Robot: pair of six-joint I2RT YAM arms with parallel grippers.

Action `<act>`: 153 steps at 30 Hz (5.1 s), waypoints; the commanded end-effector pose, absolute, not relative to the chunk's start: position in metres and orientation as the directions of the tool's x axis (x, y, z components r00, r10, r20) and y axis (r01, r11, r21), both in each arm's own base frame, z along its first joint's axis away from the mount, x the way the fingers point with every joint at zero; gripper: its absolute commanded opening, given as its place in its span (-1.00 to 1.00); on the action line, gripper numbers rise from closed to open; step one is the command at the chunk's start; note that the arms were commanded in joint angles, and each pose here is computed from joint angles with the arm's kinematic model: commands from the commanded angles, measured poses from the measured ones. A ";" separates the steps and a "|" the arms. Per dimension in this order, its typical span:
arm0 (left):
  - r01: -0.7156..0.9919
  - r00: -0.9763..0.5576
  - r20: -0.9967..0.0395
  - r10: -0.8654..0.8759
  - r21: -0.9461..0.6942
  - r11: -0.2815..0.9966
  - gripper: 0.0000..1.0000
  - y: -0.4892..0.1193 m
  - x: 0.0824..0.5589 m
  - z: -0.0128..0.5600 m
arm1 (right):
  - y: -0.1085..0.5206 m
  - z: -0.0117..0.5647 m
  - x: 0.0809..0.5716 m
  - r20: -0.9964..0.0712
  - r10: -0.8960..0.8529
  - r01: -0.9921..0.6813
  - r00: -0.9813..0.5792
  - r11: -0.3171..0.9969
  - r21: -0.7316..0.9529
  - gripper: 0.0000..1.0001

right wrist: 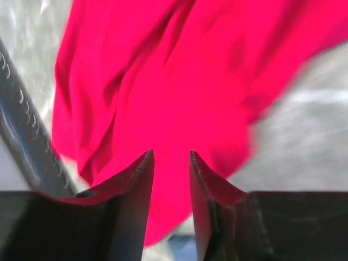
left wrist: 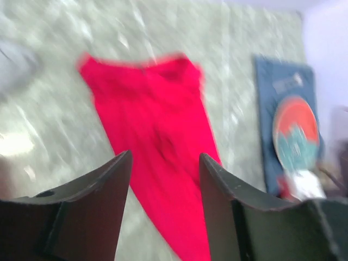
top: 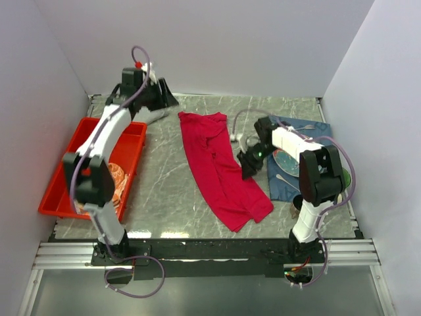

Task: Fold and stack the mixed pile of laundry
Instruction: Fold the T-shirt at the center of the board.

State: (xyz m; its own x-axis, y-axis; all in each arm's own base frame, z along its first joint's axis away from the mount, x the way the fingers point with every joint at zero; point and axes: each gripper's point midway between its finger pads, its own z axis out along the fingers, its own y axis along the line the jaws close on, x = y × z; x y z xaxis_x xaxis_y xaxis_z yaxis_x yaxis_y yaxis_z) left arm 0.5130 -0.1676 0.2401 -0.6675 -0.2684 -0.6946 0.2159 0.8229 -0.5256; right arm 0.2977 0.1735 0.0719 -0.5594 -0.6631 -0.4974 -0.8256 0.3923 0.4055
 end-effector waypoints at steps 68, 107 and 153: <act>0.025 -0.788 -0.535 -0.307 -0.526 0.850 0.01 -0.177 0.569 0.112 | 0.226 0.018 0.529 -0.434 0.094 -0.061 -0.896 0.942 0.330 -0.88; 0.977 -0.119 -0.695 0.709 0.044 0.207 0.50 -0.297 0.126 0.065 | 0.196 0.052 0.153 -0.631 -0.735 -0.957 0.248 -0.287 -0.042 0.71; 0.999 -0.028 -0.634 0.772 0.010 0.044 -0.98 -0.243 0.138 0.026 | 0.247 0.063 0.114 -0.677 -0.522 -0.845 0.519 -0.432 -0.314 0.78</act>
State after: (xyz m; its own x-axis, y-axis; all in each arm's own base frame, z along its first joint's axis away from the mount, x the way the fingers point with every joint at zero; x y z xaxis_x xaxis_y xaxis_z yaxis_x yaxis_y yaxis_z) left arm 0.1486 -0.2344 0.0239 -0.0640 0.7907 -0.6089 0.9906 0.1241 0.0571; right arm 0.0805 0.2111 0.0519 0.4159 -0.5409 -0.7310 -0.8635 -0.4870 -0.1310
